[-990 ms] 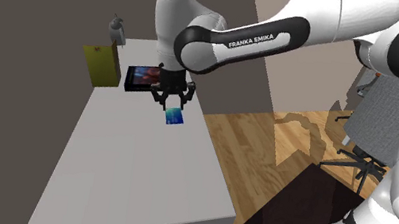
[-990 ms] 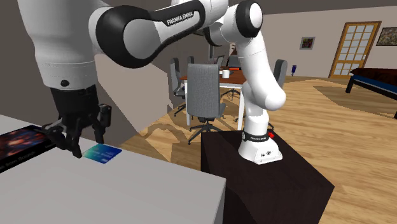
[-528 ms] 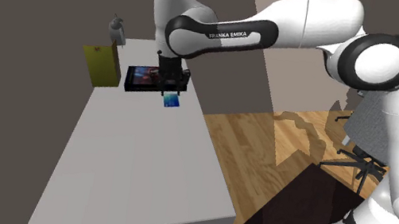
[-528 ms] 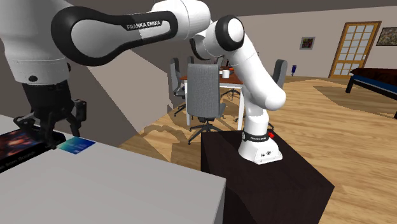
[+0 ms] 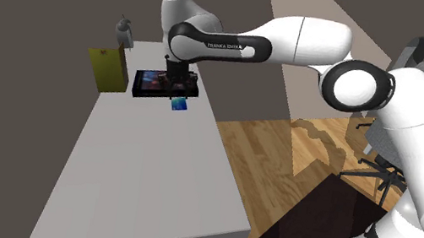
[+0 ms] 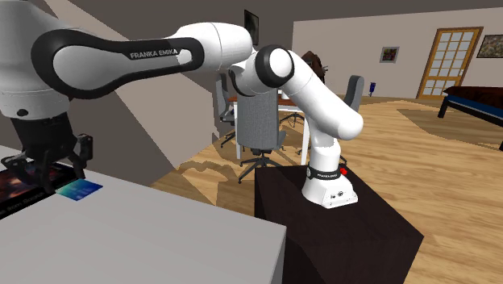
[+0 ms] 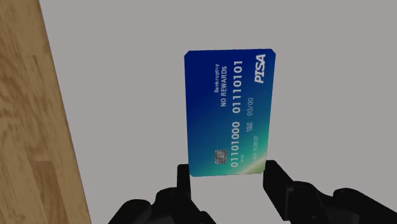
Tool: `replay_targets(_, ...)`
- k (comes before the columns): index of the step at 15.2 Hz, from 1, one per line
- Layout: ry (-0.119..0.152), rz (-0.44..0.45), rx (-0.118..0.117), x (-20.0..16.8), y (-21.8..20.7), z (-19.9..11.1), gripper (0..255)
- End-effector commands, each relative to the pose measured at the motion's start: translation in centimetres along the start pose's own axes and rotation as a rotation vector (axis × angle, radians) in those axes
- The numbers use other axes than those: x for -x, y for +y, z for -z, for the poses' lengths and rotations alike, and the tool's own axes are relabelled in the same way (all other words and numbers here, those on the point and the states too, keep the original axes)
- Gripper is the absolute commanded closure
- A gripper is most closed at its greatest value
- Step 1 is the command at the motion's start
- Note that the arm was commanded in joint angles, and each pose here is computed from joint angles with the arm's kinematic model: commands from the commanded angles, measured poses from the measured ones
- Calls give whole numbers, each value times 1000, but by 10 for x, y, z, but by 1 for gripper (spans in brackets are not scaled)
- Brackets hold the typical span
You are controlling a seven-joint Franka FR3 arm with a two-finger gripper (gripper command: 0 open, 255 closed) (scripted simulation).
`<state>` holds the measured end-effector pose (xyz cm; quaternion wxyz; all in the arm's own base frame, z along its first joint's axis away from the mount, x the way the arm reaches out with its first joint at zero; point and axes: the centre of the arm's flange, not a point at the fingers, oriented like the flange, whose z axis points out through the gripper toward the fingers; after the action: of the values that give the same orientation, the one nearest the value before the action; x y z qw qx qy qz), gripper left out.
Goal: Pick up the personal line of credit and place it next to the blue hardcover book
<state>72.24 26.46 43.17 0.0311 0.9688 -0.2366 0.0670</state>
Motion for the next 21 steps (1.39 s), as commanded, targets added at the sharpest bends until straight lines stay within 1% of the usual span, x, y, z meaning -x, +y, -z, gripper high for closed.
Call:
replay_targets(1, 0, 0, -1, 1, 0, -10, 255)
replay_targets(13, 0, 0, -1, 10, -2, -73, 255)
replay_targets(21, 0, 0, -1, 10, -2, -75, 255)
